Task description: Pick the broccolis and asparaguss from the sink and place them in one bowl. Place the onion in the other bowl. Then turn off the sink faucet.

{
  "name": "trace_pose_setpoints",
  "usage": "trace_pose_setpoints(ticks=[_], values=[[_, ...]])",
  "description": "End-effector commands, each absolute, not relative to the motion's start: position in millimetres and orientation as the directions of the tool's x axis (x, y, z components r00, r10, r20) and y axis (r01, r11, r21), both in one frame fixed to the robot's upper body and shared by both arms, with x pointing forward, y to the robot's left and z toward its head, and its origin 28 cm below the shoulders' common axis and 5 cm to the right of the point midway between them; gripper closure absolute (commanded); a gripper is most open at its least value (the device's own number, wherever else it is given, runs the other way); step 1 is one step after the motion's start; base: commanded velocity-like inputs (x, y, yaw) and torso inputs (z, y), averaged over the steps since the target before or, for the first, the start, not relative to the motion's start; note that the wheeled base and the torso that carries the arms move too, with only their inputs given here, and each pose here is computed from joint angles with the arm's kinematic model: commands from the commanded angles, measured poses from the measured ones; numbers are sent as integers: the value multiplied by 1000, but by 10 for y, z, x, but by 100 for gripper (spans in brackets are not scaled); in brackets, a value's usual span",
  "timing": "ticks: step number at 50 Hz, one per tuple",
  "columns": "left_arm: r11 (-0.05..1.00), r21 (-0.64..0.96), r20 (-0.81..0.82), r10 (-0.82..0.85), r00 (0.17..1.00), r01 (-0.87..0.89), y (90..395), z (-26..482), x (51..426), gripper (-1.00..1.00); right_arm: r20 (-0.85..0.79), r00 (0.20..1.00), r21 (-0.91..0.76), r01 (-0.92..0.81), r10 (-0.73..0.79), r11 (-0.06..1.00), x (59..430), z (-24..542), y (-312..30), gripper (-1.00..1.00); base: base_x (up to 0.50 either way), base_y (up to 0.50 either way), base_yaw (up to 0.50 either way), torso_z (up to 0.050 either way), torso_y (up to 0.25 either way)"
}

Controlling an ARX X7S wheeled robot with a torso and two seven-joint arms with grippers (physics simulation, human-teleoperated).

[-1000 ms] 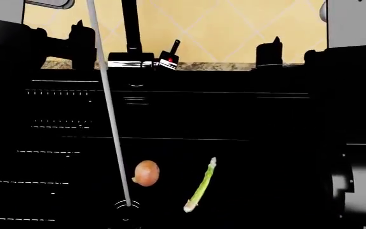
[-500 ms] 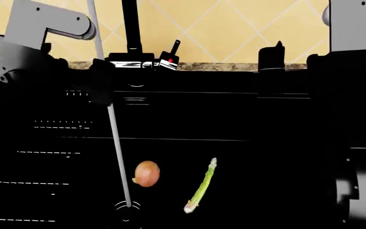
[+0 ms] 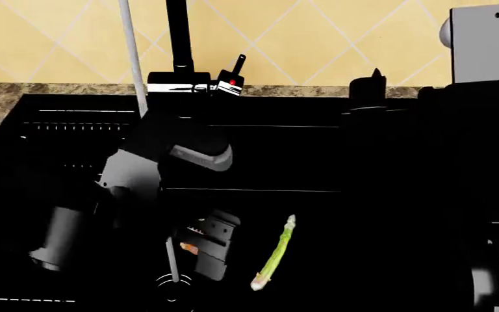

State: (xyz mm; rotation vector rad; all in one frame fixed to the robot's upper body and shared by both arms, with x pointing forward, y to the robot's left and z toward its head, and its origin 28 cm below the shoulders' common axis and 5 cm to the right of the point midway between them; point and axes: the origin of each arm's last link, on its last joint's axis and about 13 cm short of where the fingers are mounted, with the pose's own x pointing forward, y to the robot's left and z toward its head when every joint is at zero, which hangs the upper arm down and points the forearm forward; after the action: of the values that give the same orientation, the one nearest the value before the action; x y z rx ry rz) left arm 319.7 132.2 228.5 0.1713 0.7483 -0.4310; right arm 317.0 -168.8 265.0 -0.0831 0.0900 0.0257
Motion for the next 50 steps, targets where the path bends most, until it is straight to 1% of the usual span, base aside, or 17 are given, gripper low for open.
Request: trace_pose_setpoints(ticks=[1,8,12,16,19,20,24,26,27,29,30,31,32,36,39,44,50], values=[[842,-9,-814,-319,485,539,1180,2094,2945,-100,-105,994,-75,-45,37,996,3128,2590,-1687,-100,0,0,0,0,0],[827,-39,-840,-331,430,561,1157,2078,2862,-100,-112,993,-71,-44,36,996,3118,2547,-1688,-100,0,0,0,0,0],[820,-39,-845,-332,419,571,1122,2077,2826,-100,-113,993,-73,-43,35,996,3107,2559,-1690,-100,0,0,0,0,0],[846,-124,-860,-353,369,519,1081,2103,2831,-100,-115,993,-71,-42,34,997,3095,2536,-1696,-100,0,0,0,0,0],[847,-121,-864,-346,364,518,1064,2039,2795,-100,-119,992,-69,-46,38,997,3103,2520,-1693,-100,0,0,0,0,0],[850,-137,-872,-347,345,509,1059,2011,2787,-100,-120,992,-69,-47,38,996,3105,2522,-1694,-100,0,0,0,0,0],[855,-125,-877,-333,347,504,1064,1905,2802,-100,-123,992,-71,-47,38,996,3094,2516,-1704,-100,0,0,0,0,0],[871,-87,-867,-305,394,483,1076,1863,2853,-100,-126,991,-70,-45,36,997,3080,2504,-1709,-100,0,0,0,0,0],[882,-104,-872,-303,383,461,1077,1858,2869,-100,-125,991,-69,-45,36,997,3078,2501,-1710,-100,0,0,0,0,0],[893,-79,-863,-284,418,444,1101,1804,2907,-100,-128,991,-68,-43,34,997,3076,2486,-1711,-100,0,0,0,0,0],[895,-91,-881,-277,383,437,1104,1775,2895,-100,-128,991,-68,-45,36,997,3075,2482,-1710,-100,0,0,0,0,0],[902,-67,-860,-269,433,427,1102,1749,2911,-100,-129,991,-67,-45,36,997,3073,2473,-1709,-100,0,0,0,0,0],[908,-47,-856,-252,452,417,1112,1714,2935,-100,-129,991,-66,-45,36,997,3071,2463,-1710,-100,0,0,0,0,0],[917,-52,-849,-250,466,396,1144,1677,2991,-100,-133,990,-64,-43,34,997,3059,2440,-1719,-100,0,0,0,0,0],[913,-80,-850,-272,451,400,1122,1655,2986,-100,-132,991,-63,-44,36,997,3071,2436,-1714,-100,0,0,0,0,0],[902,-66,-862,-267,432,426,1111,1573,2919,-100,-137,990,-65,-41,32,997,3056,2422,-1730,-100,0,0,0,0,0],[885,-57,-861,-278,427,461,1122,1506,2882,-100,-142,990,-62,-32,23,998,3037,2411,-1754,-100,0,0,0,27,-176]])
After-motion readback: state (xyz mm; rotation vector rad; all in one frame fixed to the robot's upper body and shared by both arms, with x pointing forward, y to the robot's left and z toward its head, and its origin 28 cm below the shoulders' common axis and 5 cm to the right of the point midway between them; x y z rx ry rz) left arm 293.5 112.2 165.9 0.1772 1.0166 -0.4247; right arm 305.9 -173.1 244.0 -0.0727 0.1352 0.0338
